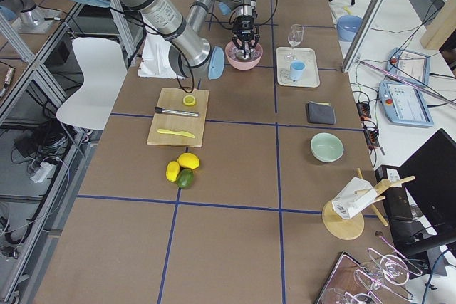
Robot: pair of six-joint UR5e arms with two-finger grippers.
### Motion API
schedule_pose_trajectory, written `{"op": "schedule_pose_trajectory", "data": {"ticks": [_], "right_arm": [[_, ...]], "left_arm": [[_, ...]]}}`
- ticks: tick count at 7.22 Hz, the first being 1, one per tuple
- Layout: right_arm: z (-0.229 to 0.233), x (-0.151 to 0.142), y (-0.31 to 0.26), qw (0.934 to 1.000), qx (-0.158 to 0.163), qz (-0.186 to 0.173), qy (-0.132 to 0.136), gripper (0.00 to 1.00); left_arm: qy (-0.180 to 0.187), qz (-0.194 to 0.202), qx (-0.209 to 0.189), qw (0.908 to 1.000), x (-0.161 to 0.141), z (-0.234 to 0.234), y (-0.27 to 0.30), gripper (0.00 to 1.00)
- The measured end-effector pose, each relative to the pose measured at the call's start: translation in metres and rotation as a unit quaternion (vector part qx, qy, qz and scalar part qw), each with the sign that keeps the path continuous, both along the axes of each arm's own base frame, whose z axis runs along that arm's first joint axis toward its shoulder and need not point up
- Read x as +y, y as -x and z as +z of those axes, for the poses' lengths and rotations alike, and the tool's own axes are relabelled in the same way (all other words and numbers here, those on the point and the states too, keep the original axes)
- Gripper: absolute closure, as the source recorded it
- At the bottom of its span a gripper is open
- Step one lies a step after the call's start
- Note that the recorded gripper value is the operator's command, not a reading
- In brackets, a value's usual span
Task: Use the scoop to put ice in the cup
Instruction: 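Dig the scoop into the ice cubes with the right gripper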
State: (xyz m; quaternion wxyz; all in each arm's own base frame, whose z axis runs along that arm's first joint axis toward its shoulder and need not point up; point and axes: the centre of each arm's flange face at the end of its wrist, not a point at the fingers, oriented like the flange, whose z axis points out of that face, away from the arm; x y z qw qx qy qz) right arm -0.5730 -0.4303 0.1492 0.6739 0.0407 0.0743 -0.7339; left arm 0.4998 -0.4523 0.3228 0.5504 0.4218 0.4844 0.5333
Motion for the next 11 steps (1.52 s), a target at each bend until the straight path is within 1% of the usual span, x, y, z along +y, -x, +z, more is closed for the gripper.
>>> {"op": "schedule_pose_trajectory", "data": {"ticks": [1, 3, 6, 7, 8, 9, 11], "right_arm": [[0.007, 0.002, -0.005, 0.9998, -0.018, 0.0, -0.008, 1.0], [0.032, 0.01, -0.025, 0.9975, -0.065, 0.002, -0.029, 1.0], [0.038, 0.014, -0.037, 0.9906, -0.128, 0.01, -0.047, 1.0], [0.047, 0.016, -0.04, 0.9867, -0.154, 0.014, -0.05, 1.0], [0.058, 0.017, -0.043, 0.9814, -0.184, 0.017, -0.052, 1.0], [0.064, 0.017, -0.046, 0.9769, -0.207, 0.022, -0.05, 1.0], [0.066, 0.018, -0.046, 0.9712, -0.232, 0.032, -0.043, 1.0]], "left_arm": [[0.0, 0.0, 0.0, 1.0, 0.0, -0.001, 0.0, 0.0], [-0.001, -0.001, 0.001, 1.0, 0.0, -0.002, 0.0, 0.0], [-0.002, -0.004, 0.0, 1.0, -0.002, -0.001, 0.001, 0.0], [-0.002, -0.004, 0.0, 1.0, -0.002, -0.001, 0.001, 0.0], [-0.003, -0.004, 0.0, 1.0, -0.002, -0.001, 0.001, 0.0], [-0.003, -0.005, 0.0, 1.0, -0.003, 0.0, 0.002, 0.0], [-0.003, -0.005, -0.001, 1.0, -0.003, 0.0, 0.002, 0.0]]}}
